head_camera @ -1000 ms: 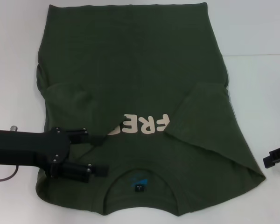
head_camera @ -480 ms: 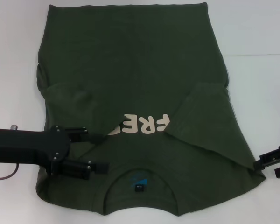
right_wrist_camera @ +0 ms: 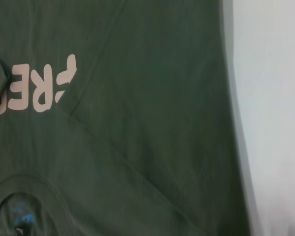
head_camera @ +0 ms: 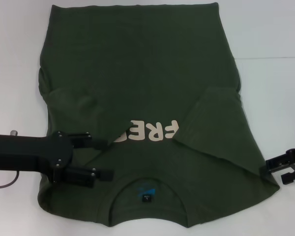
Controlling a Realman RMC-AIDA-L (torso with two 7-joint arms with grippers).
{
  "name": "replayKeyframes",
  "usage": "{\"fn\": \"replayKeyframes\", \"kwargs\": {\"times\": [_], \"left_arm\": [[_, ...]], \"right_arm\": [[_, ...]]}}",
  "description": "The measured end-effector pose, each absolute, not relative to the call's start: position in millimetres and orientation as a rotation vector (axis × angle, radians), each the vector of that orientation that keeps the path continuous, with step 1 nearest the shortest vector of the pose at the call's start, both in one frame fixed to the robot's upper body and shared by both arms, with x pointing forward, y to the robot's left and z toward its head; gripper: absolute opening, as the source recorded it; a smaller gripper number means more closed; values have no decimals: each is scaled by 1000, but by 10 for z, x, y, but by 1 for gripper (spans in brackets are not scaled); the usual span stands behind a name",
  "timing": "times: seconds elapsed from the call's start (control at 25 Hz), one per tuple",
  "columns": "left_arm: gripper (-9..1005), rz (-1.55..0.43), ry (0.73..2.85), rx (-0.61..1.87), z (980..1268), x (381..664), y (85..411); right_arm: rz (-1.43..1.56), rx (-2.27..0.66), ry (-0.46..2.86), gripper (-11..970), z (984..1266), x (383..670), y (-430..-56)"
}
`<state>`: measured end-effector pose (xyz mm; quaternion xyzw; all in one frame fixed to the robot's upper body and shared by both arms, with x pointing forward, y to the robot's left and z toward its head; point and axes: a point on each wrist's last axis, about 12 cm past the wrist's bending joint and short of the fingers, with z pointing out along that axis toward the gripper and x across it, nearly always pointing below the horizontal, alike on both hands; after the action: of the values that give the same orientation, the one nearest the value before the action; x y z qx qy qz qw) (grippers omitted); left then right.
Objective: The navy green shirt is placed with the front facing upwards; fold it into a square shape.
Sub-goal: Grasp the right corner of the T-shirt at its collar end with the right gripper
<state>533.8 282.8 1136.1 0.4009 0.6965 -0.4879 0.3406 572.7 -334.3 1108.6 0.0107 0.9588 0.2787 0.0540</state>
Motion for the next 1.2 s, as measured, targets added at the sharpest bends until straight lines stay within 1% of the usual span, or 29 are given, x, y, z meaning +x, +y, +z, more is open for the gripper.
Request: {"fn": "replayKeyframes", "kwargs": {"times": [0.56, 1.2], "left_arm": [[950, -1271, 1808, 1036, 11360, 5316, 2864], [949, -1258, 1803, 1044, 11359, 5322, 2868]], "right_arm": [[862, 33, 2928, 798, 11024, 5717, -3302], [900, 25, 2908, 783, 11018, 5731, -3228]]}}
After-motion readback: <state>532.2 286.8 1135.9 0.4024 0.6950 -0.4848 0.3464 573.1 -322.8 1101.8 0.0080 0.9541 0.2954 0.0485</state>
